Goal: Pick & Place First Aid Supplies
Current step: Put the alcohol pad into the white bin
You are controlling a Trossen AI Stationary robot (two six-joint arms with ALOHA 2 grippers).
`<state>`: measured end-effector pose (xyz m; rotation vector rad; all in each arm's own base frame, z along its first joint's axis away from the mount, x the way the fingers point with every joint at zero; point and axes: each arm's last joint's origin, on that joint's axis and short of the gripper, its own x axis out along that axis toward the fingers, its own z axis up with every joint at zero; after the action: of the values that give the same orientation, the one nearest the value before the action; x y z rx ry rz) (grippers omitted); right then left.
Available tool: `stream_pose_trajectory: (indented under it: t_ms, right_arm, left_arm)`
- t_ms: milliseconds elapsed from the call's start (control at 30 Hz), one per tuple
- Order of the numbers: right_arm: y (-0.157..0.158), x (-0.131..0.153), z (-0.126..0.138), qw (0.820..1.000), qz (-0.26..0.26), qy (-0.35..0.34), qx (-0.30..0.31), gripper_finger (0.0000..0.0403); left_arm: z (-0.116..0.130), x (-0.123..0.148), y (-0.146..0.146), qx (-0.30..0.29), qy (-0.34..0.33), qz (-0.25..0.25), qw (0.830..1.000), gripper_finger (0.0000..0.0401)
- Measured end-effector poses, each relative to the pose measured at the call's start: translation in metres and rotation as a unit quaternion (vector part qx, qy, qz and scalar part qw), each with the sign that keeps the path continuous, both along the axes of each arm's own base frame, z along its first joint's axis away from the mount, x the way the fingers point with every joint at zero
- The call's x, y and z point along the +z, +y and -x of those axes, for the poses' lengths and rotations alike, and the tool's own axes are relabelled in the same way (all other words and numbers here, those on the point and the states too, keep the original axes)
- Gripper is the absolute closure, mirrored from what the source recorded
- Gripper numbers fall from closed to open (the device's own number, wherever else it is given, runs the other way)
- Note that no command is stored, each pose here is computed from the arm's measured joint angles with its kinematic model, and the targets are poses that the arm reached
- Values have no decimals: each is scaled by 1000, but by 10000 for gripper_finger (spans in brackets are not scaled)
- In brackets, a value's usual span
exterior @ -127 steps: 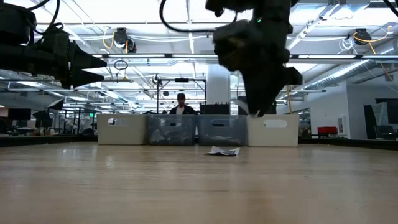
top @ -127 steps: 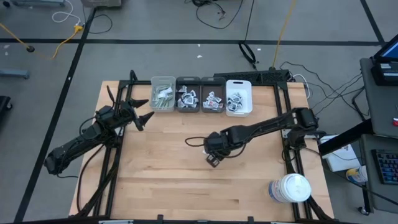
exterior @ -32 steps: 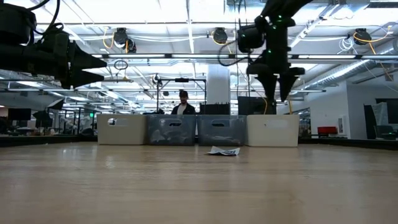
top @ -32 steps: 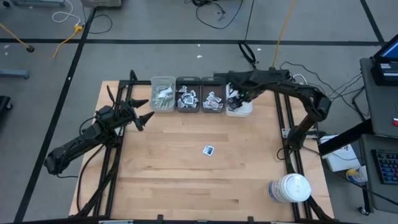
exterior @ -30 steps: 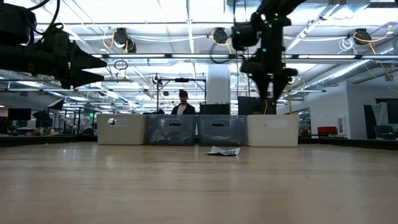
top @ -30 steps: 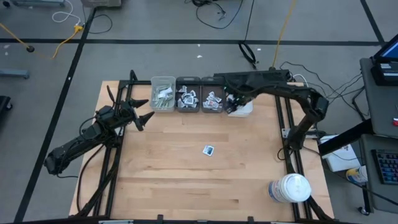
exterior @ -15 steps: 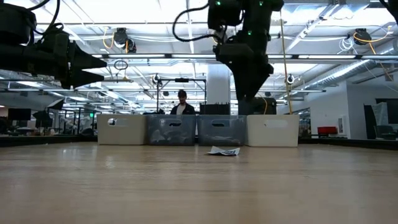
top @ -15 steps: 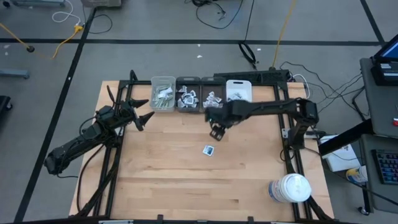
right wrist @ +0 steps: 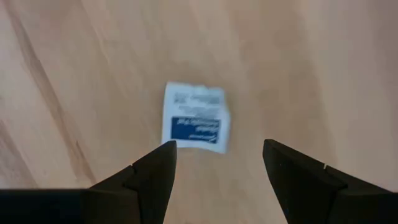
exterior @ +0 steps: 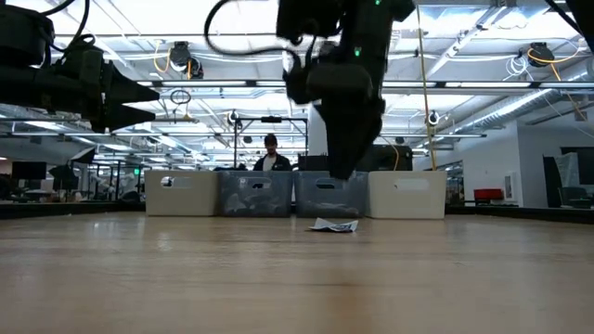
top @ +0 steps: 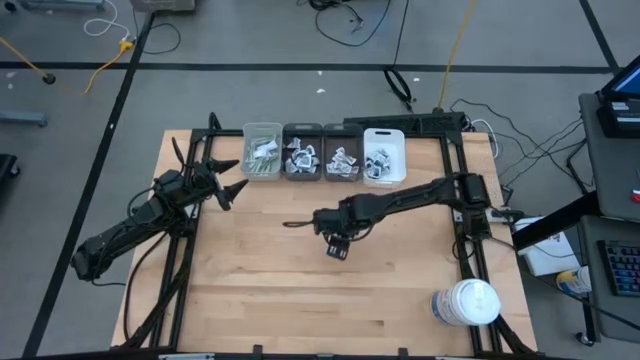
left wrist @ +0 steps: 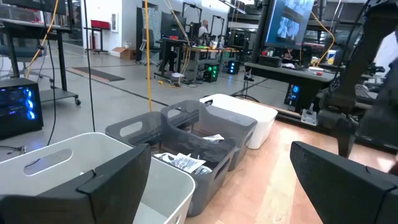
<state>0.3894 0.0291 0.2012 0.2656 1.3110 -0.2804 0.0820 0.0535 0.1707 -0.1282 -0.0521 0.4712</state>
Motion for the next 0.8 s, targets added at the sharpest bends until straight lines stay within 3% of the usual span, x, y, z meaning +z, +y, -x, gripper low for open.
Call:
stream_pose_trajectory:
  t_ms: [367, 533, 667, 800]
  right_arm:
    - [8, -51, -17, 999, -7, 31, 19, 165]
    - [8, -58, -19, 999, -6, 37, 21, 171]
    - [11, -58, -20, 999, -3, 33, 33, 209]
    - [11, -59, -20, 999, -2, 31, 43, 277]
  left_arm:
    - [0, 0, 0, 0, 0, 0, 1000, 9]
    - [0, 0, 0, 0, 0, 0, 1000, 9]
    - [0, 0, 0, 0, 0, 0, 1000, 9]
    - [0, 0, 0, 0, 0, 0, 1000, 9]
